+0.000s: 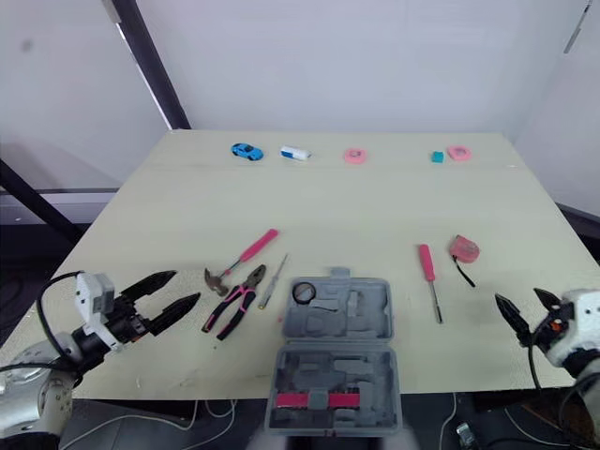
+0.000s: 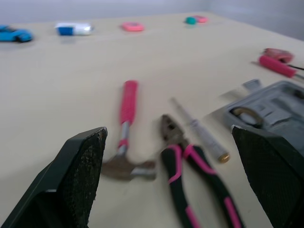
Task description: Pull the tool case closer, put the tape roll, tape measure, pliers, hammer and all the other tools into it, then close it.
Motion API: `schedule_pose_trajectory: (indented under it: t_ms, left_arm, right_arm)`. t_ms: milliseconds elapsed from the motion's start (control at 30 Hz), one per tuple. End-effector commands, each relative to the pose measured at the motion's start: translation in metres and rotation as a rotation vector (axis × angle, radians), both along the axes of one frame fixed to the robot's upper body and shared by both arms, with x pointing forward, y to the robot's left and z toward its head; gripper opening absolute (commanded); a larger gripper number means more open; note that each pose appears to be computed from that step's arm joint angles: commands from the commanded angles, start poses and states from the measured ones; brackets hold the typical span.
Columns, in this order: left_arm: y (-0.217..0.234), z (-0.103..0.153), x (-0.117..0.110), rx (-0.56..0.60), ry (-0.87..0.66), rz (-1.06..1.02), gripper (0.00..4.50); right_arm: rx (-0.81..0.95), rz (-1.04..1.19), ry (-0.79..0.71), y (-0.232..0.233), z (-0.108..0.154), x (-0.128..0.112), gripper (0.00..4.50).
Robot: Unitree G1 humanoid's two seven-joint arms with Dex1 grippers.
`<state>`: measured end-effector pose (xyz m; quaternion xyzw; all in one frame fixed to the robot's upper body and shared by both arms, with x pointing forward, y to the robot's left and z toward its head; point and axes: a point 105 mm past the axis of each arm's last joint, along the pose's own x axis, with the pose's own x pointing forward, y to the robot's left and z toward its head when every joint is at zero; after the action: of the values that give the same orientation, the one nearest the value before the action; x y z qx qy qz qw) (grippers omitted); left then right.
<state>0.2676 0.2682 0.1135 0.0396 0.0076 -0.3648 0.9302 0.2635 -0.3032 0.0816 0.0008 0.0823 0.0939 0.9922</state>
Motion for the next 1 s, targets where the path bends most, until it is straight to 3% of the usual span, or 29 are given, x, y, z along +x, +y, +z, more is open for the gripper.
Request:
schedule_pose_trajectory:
  t_ms: [33,267,433,800,900,1000]
  left_arm:
    - [-0.03,0.024,0.005,0.047,-0.065,-0.152,4.5]
    - [-0.09,0.066,0.015,0.061,-0.15,-0.411,4.5]
    - [-0.111,0.08,0.011,0.085,-0.167,-0.525,4.5]
    - [-0.124,0.086,0.004,0.097,-0.158,-0.593,4.5]
    - [-0.122,0.086,0.004,0.095,-0.16,-0.582,4.5]
    - [-0.12,0.084,0.004,0.096,-0.156,-0.575,4.5]
  right_arm:
    - [-0.051,-0.003,-0.007,0.018,0.007,0.017,4.45]
    - [-0.047,-0.136,0.03,0.035,-0.004,0.067,4.45]
    - [0.028,-0.248,0.051,0.044,-0.013,0.097,4.45]
    - [0.032,-0.455,0.157,0.044,-0.044,0.12,4.45]
    - [0.034,-0.482,0.173,0.045,-0.048,0.12,3.59]
    - [0.029,-0.485,0.191,0.052,-0.052,0.117,2.14]
